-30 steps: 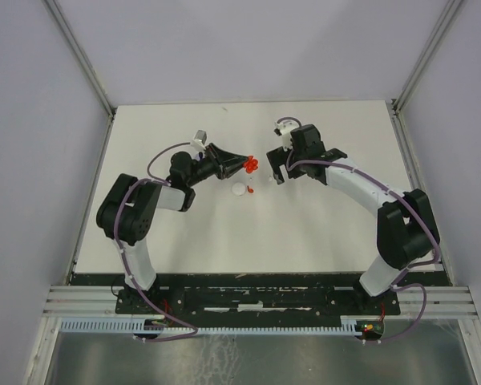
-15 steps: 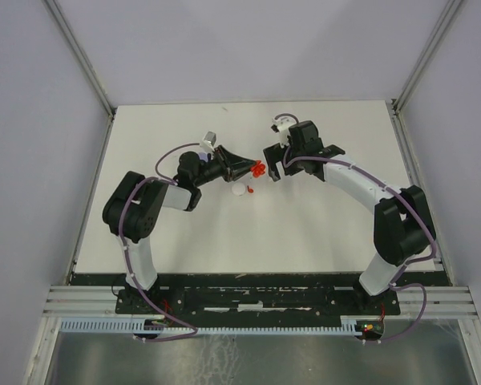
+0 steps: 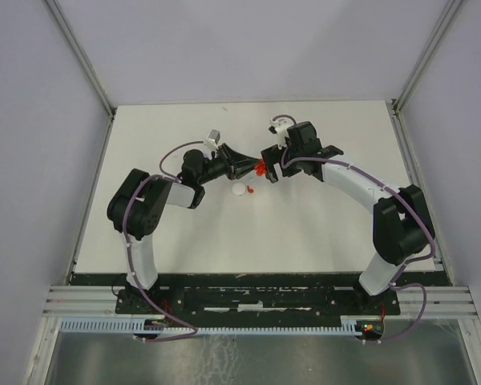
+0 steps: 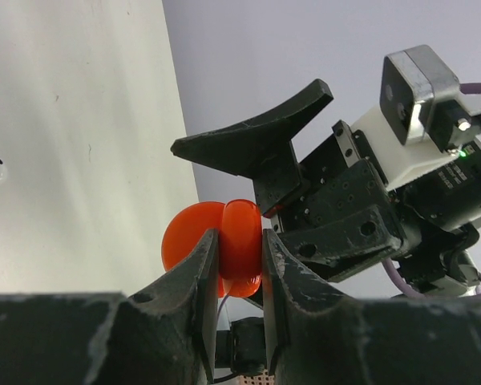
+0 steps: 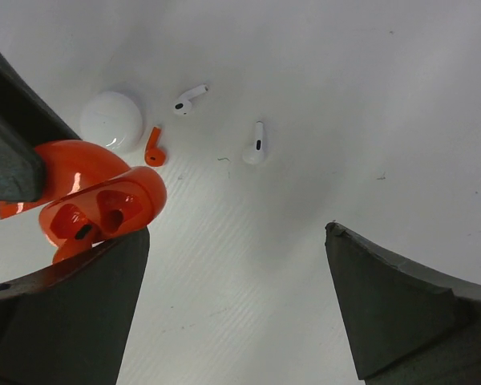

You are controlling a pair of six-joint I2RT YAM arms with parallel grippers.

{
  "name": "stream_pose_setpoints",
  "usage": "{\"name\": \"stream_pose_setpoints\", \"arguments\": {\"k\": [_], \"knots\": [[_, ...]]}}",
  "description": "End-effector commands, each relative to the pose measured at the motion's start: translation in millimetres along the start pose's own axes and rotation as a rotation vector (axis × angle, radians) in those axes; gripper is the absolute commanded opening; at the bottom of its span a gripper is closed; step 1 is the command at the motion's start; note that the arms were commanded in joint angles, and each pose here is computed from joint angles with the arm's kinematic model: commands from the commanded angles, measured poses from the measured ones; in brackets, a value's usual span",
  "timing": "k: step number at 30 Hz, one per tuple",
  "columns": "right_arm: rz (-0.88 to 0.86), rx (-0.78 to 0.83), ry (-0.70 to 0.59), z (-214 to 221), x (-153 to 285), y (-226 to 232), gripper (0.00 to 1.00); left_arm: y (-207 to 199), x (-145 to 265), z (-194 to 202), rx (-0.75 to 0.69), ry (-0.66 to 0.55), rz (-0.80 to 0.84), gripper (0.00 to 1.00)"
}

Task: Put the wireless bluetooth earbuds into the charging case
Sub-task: Adjust the earbud with the charging case, then adjust the earbud at the center of the board.

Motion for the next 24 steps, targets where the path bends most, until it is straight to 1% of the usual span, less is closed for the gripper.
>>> {"name": "stream_pose_setpoints", "arguments": {"k": [1,7,10,14,16,17,18,21,24], "knots": [[-0.033,0.012,-0.083,-26,4,17,0.99,-7,-9,-6,-0.057,-0.015,0.038,0.03],[-0.023,0.014,-0.082,-23,4,22,0.99,-6,-13,-12,-0.044,-0.038,0.044,0.03],[0.009,0.004,-0.086,-20,5,17,0.99,-7,-11,-16,-0.038,-0.061,0.045,0.03],[0.048,-0.021,-0.101,-10,6,11,0.99,-6,15,-36,-0.008,-0.203,0.056,0.03],[0.044,-0.021,-0.105,-4,3,13,0.99,-9,39,-52,-0.001,-0.318,0.078,0.03],[0.048,-0.023,-0.102,-2,0,13,0.99,-11,49,-54,0.005,-0.354,0.083,0.03],[0.045,-0.021,-0.095,0,-3,15,0.97,-11,58,-57,0.008,-0.387,0.085,0.03],[0.027,0.001,-0.063,3,-16,27,0.9,-13,77,-57,0.014,-0.442,0.087,0.03],[0.05,0.049,-0.035,9,-29,40,0.89,-12,89,-53,0.023,-0.462,0.083,0.03]]}}
Point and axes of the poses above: each gripper's point midway between its finger pads, its own x axis back along the fingers, its own y axis along the line the jaws close on, z = x × y, the point moved 2 cm from there along x, back along the fingers, and after that the axes turned 3 degrees about -x, right-handed, at the moved point
